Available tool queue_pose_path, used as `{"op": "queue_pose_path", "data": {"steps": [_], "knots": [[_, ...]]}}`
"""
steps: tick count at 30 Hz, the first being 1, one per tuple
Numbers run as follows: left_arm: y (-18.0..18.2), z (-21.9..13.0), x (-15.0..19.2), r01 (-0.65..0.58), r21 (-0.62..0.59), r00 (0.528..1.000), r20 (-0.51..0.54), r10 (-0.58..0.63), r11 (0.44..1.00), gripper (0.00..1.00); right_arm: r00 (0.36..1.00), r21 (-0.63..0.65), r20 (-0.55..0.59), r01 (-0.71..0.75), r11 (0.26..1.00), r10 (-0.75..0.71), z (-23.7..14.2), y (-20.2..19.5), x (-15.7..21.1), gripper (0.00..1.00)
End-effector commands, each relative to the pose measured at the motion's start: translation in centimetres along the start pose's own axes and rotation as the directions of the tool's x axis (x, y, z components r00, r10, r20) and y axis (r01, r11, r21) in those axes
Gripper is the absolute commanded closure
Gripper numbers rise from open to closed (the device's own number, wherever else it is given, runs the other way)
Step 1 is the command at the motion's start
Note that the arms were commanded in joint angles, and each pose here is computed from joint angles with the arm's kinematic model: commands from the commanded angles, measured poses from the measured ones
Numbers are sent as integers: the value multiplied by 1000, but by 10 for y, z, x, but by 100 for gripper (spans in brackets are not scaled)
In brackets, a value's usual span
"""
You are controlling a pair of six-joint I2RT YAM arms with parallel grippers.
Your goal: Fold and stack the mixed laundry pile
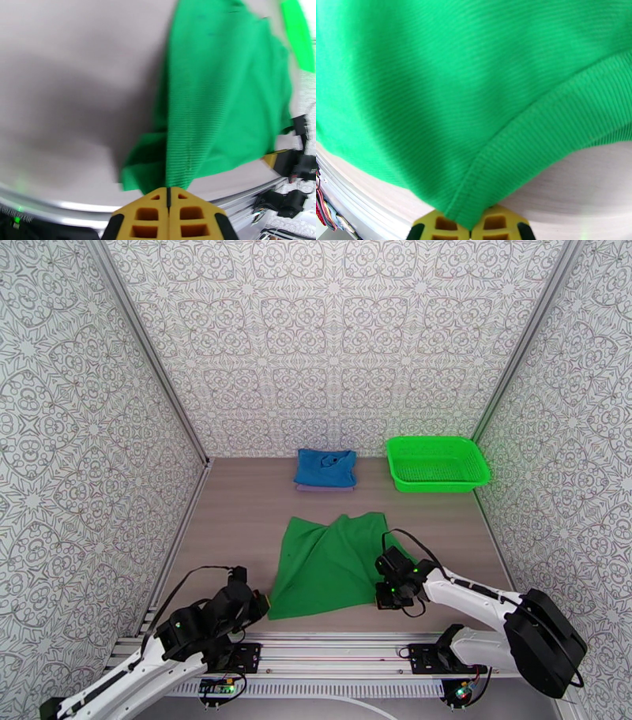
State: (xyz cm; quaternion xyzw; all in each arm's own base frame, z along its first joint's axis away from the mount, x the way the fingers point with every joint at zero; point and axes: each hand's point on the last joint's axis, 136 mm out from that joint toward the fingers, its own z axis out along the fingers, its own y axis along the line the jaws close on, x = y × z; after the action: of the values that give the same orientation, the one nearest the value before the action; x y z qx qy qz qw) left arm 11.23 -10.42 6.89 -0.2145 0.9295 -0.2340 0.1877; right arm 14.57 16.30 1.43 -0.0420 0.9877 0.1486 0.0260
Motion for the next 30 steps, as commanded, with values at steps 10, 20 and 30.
{"op": "queue_pose_path", "data": {"steps": [10,20,30], "knots": [[-51,-57,-95,-39,-30,975,219,45,999,100,961,-42,273,67,997,-53,-114,32,-46,100],[-107,7,-199,-181,-42,956,226,185,983,100,965,-43,253,88,995,-75,-108,38,-73,100],[-130,96,-257,-251,-70,958,123,258,965,55,971,-7,237,41,999,-38,-88,25,-99,100]]}}
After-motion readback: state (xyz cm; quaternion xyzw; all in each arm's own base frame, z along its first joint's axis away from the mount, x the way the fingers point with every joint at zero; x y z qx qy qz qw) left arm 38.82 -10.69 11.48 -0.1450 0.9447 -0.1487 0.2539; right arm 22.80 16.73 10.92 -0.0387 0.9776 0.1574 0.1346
